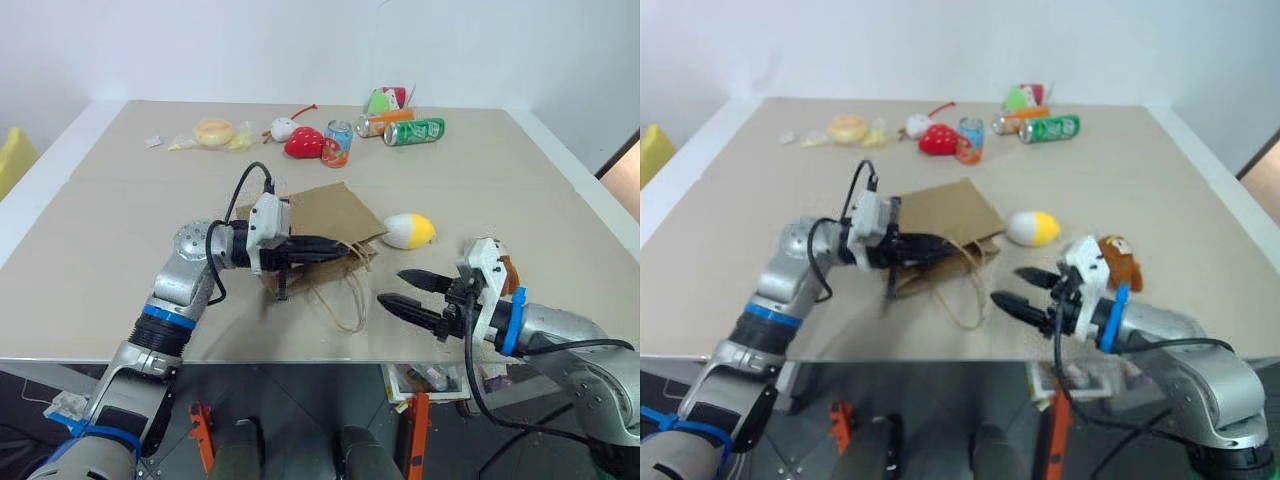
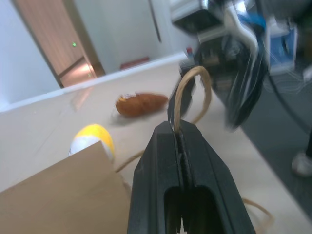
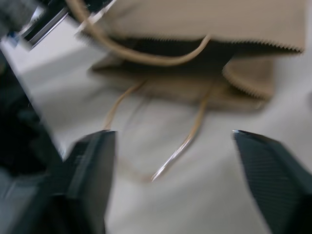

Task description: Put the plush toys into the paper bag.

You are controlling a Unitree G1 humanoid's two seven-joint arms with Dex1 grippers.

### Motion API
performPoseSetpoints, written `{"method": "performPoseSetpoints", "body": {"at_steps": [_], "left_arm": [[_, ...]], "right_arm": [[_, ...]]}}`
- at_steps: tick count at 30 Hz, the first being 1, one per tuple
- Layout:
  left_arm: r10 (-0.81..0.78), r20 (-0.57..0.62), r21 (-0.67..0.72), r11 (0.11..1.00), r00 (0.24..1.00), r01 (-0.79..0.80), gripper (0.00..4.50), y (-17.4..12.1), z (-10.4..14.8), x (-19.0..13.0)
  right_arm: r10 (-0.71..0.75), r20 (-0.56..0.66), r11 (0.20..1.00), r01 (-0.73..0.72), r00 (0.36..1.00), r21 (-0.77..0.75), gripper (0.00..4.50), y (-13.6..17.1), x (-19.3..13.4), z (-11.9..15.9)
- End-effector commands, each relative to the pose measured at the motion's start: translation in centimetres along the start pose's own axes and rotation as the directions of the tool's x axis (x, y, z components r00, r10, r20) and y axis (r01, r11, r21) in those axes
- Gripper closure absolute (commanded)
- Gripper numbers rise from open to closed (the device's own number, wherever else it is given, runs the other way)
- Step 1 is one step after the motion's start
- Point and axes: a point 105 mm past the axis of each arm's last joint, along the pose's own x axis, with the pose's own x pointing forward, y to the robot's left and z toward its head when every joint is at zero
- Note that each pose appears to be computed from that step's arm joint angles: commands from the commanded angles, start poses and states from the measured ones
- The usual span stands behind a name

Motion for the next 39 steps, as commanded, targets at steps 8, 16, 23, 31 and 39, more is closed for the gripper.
{"method": "performPoseSetpoints", "body": {"at_steps": [8,16,23,31,39], "left_arm": [[0.123,0.076,-0.068,0.991,0.989,-0.118,4.5,1.4,1.7,-0.3],[0.21,0.16,-0.16,0.97,0.964,-0.185,4.5,2.8,3.1,0.0],[0.292,0.222,-0.251,0.939,0.93,-0.235,4.5,4.0,4.3,-0.4],[0.345,0.248,-0.315,0.912,0.905,-0.261,4.5,4.6,4.9,-0.6],[0.396,0.284,-0.377,0.883,0.873,-0.279,4.5,5.4,5.6,-0.8]], "right_arm": [[0.034,0.103,0.998,-0.029,0.994,-0.049,4.43,0.8,1.6,2.1],[0.005,0.098,0.99,0.008,0.995,-0.141,4.43,0.6,7.5,2.6],[-0.052,0.061,0.98,0.063,0.997,-0.189,4.43,-0.3,10.4,2.0],[-0.104,0.047,0.964,0.112,0.993,-0.241,4.43,-1.3,12.3,1.8],[-0.159,0.091,0.963,0.174,0.983,-0.204,4.43,-1.9,13.8,3.4]]}}
